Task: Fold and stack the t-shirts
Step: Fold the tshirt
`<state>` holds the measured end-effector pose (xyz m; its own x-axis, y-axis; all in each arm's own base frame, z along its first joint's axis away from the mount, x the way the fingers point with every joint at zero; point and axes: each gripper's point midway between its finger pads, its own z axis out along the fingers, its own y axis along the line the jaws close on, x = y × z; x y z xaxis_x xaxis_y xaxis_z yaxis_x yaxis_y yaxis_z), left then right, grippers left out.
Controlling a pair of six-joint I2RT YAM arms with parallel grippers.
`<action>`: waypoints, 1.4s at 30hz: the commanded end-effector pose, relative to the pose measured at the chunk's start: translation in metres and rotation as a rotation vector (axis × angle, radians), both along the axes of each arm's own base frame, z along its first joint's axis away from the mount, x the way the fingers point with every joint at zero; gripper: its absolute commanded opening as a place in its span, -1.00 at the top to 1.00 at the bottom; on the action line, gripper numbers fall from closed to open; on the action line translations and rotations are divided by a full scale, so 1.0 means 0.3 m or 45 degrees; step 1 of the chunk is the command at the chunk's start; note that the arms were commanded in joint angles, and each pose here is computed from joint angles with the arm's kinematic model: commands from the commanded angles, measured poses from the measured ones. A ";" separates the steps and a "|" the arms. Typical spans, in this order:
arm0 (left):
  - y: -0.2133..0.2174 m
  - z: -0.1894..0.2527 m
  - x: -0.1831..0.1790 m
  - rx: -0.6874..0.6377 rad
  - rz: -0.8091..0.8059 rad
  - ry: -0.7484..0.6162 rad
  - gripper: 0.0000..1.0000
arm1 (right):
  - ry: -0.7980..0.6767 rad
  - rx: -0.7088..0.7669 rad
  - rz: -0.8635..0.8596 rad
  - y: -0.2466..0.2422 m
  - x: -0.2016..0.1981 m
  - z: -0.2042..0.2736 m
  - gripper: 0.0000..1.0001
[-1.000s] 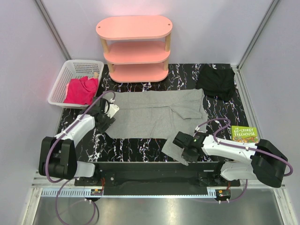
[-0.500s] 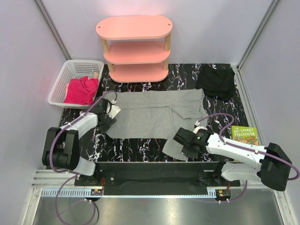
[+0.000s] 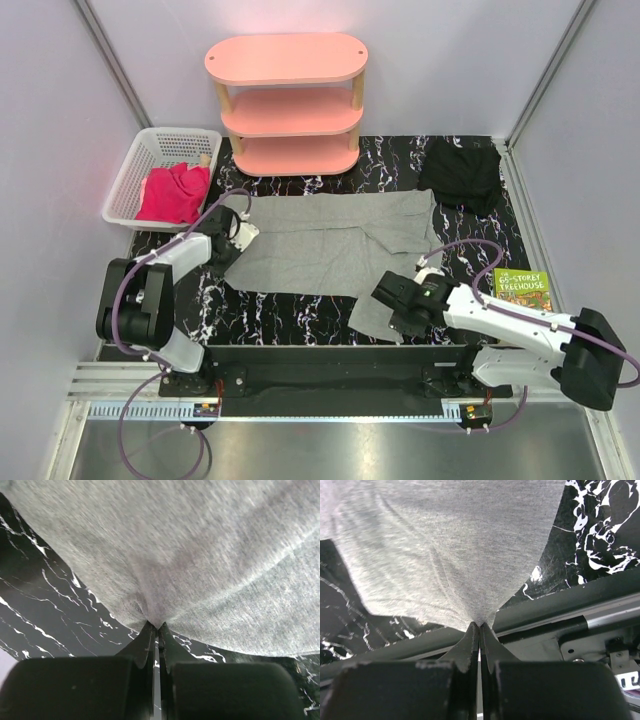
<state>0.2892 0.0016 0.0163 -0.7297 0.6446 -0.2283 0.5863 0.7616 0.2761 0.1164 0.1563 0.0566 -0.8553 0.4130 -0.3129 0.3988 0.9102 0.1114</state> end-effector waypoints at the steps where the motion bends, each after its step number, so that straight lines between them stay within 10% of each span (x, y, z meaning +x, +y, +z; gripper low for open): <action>1: -0.019 0.082 -0.001 -0.043 -0.033 -0.020 1.00 | -0.052 0.024 0.028 -0.002 0.017 0.104 1.00; 19: 0.009 0.245 -0.207 -0.017 -0.195 0.025 0.95 | 0.138 0.230 0.104 -0.091 -0.234 0.356 1.00; 42: -0.007 0.250 0.270 0.087 -0.192 0.085 0.94 | -0.371 0.065 -0.078 -0.174 0.497 0.461 1.00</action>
<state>0.3542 -0.0112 0.0829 -0.6422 0.7495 -0.1608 0.7153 0.6614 0.2257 0.2108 0.0989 0.1699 -0.7329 0.5188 -0.4402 0.4902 0.8513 0.1871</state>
